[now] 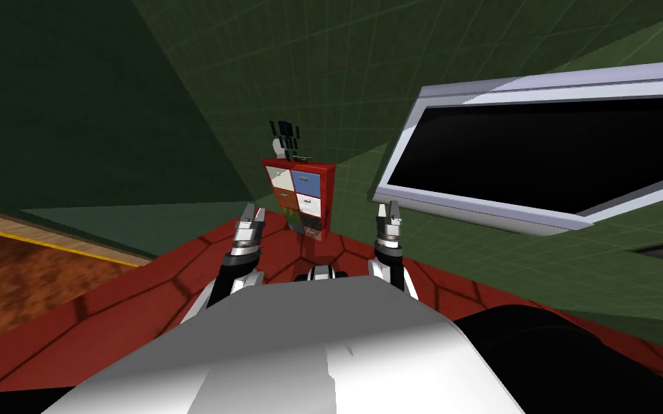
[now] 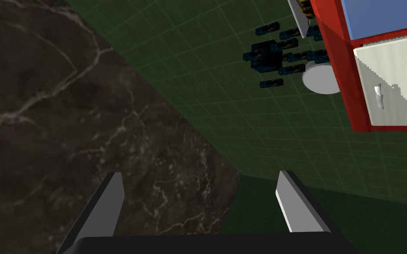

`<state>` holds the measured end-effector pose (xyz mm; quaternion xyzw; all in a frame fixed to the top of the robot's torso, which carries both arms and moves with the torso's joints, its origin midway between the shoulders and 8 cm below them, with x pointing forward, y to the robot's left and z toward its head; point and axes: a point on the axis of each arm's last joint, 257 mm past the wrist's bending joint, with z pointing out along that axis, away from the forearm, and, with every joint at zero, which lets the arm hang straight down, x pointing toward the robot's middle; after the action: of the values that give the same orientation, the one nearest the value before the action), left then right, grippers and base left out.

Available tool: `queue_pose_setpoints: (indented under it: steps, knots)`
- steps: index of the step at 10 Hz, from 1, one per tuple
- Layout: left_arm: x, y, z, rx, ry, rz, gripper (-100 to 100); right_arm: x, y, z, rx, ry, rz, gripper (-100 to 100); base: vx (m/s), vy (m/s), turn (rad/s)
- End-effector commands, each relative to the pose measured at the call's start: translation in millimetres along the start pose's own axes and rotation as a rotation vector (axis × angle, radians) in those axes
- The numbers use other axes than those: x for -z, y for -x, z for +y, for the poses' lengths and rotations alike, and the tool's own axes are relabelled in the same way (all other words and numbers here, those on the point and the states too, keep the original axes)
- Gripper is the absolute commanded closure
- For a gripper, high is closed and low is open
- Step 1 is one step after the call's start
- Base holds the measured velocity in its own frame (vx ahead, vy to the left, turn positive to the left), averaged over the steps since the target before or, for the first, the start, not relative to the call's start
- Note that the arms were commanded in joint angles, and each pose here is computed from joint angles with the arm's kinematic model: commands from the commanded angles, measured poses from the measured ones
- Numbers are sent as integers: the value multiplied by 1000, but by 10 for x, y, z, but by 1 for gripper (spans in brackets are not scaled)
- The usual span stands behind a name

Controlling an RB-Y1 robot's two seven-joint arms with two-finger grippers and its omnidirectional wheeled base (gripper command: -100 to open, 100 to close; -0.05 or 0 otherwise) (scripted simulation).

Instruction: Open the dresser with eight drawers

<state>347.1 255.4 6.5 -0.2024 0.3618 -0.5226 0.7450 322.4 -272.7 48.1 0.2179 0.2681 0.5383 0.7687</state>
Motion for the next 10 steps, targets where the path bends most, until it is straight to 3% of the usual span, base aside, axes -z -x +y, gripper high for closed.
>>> queue_pose_setpoints:
  steps: [1,9,10]
  knots:
    - [91,1,260,-28,55,10,-100,0,0,0,0,0,0,0,94,-12,-171]
    - [413,53,952,-83,214,-3,-100,0,0,0,0,0,0,0,89,9,-159]
    - [500,66,1098,-93,250,-9,-100,0,0,0,0,0,0,0,94,21,-244]
